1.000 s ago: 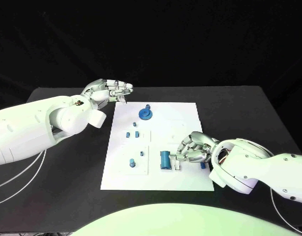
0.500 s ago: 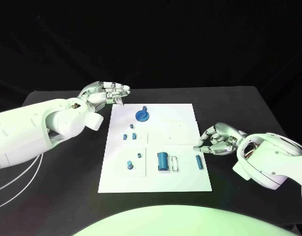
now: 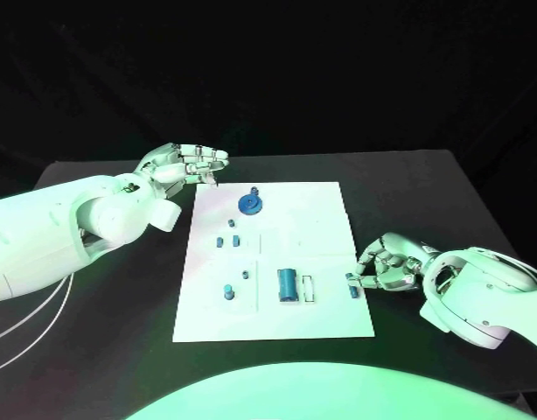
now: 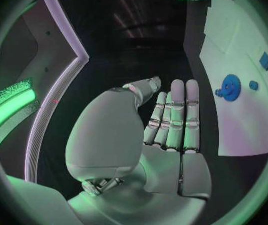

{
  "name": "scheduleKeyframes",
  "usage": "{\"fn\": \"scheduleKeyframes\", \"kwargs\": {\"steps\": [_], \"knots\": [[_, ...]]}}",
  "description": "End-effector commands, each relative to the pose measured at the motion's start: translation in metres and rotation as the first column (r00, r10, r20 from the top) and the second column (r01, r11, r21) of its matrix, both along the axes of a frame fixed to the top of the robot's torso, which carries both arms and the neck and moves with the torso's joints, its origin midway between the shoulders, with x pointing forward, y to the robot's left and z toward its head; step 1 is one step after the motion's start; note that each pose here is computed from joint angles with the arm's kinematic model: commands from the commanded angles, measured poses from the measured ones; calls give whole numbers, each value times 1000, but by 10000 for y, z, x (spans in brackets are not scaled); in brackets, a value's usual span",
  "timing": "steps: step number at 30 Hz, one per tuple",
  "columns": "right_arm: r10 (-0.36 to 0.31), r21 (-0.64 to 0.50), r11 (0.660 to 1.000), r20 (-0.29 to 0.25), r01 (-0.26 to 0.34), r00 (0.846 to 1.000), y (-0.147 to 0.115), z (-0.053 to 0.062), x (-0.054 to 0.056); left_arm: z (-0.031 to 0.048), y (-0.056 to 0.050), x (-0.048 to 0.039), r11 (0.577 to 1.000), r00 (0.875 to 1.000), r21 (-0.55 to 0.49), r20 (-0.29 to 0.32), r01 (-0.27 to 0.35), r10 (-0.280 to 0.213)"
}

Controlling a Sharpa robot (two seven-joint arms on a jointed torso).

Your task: Assemble the parts on the task board

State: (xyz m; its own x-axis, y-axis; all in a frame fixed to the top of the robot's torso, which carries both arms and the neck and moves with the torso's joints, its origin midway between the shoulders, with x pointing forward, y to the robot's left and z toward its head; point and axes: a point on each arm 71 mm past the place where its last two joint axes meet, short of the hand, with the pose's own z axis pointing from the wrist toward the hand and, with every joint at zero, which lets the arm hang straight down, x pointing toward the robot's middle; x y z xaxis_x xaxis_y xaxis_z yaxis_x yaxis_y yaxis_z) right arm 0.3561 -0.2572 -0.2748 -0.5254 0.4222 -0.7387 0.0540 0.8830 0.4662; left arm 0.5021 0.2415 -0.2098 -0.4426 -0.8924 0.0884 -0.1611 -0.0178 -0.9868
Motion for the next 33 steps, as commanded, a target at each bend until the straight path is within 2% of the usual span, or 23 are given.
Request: {"fn": "scheduleKeyframes", "kwargs": {"steps": [1,11,23,33], "knots": [[39,-32,999,22,-38,999,24,-14,0,13,-20,-3,1000,1000,-14,6,9,-9],[47,-61,997,6,-46,999,44,-87,-12,12,-11,-2,1000,1000,-13,6,8,-8],[94,-122,988,-42,-98,995,105,-162,-56,12,5,-6,1000,1000,-11,3,7,-7],[113,-159,980,-28,-116,993,193,-219,-51,12,10,-8,1000,1000,-11,3,8,-8]]}}
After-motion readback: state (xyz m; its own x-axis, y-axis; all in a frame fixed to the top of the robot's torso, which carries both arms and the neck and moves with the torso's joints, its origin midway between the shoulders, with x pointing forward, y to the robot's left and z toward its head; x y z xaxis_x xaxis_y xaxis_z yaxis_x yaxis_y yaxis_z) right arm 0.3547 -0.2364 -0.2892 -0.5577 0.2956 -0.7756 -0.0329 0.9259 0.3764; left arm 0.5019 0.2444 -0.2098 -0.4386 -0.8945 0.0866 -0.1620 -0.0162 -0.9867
